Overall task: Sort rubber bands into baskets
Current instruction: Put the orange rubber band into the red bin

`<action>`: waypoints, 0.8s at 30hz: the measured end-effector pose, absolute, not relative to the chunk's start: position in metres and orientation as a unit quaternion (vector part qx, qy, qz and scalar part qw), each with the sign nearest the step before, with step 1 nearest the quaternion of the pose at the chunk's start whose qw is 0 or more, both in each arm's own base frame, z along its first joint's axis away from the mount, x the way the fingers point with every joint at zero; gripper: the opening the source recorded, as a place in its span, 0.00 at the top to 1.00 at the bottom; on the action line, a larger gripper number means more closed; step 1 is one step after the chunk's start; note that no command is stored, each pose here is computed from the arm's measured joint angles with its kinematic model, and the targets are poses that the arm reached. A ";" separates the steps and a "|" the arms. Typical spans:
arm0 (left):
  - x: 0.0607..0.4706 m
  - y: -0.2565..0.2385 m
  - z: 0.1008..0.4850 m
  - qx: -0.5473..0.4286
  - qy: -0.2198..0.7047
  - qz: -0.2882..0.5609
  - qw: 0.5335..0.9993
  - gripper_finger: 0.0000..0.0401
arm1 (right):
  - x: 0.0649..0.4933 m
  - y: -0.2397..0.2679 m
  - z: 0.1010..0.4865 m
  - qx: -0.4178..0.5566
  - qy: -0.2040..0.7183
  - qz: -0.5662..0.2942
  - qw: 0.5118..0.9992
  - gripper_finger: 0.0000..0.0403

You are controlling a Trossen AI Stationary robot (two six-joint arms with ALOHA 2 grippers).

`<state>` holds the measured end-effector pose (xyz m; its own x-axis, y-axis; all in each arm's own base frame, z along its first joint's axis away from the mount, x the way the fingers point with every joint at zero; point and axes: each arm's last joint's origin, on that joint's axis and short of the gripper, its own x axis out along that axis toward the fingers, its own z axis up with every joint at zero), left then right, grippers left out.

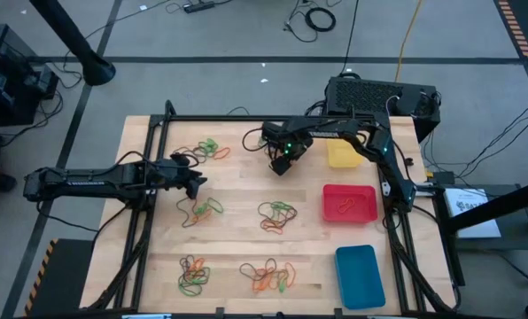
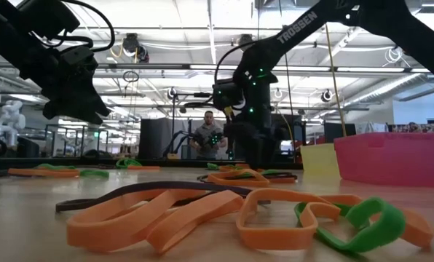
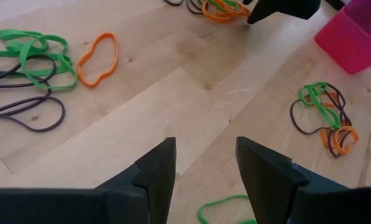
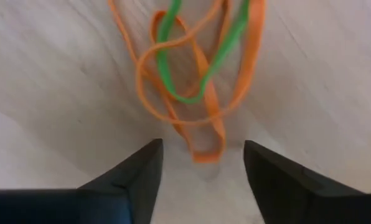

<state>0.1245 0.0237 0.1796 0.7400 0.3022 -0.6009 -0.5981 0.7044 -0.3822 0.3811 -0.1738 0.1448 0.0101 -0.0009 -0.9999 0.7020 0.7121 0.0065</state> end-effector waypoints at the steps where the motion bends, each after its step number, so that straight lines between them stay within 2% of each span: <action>1: 0.125 0.024 0.180 -0.289 0.256 0.254 0.887 0.56 | 0.382 -0.173 0.143 0.272 0.647 -0.265 0.661 0.53; 4: 0.125 0.024 0.180 -0.289 0.256 0.254 0.887 0.56 | 0.381 -0.171 0.141 0.277 0.644 -0.269 0.660 0.67; 8: 0.125 0.024 0.180 -0.288 0.256 0.254 0.887 0.56 | 0.381 -0.170 0.142 0.287 0.637 -0.280 0.658 0.93; 9: 0.125 0.024 0.180 -0.288 0.256 0.254 0.887 0.56 | 0.381 -0.171 0.144 0.287 0.638 -0.282 0.656 0.96; 16: 0.125 0.024 0.180 -0.285 0.256 0.255 0.888 0.56 | 0.380 -0.172 0.194 0.261 0.672 -0.322 0.613 0.99; 22: 0.124 0.024 0.180 -0.281 0.254 0.261 0.888 0.56 | 0.383 -0.161 0.258 0.252 0.670 -0.330 0.615 1.00; 24: 0.124 0.024 0.180 -0.281 0.254 0.261 0.888 0.56 | 0.386 -0.157 0.274 0.259 0.654 -0.324 0.633 1.00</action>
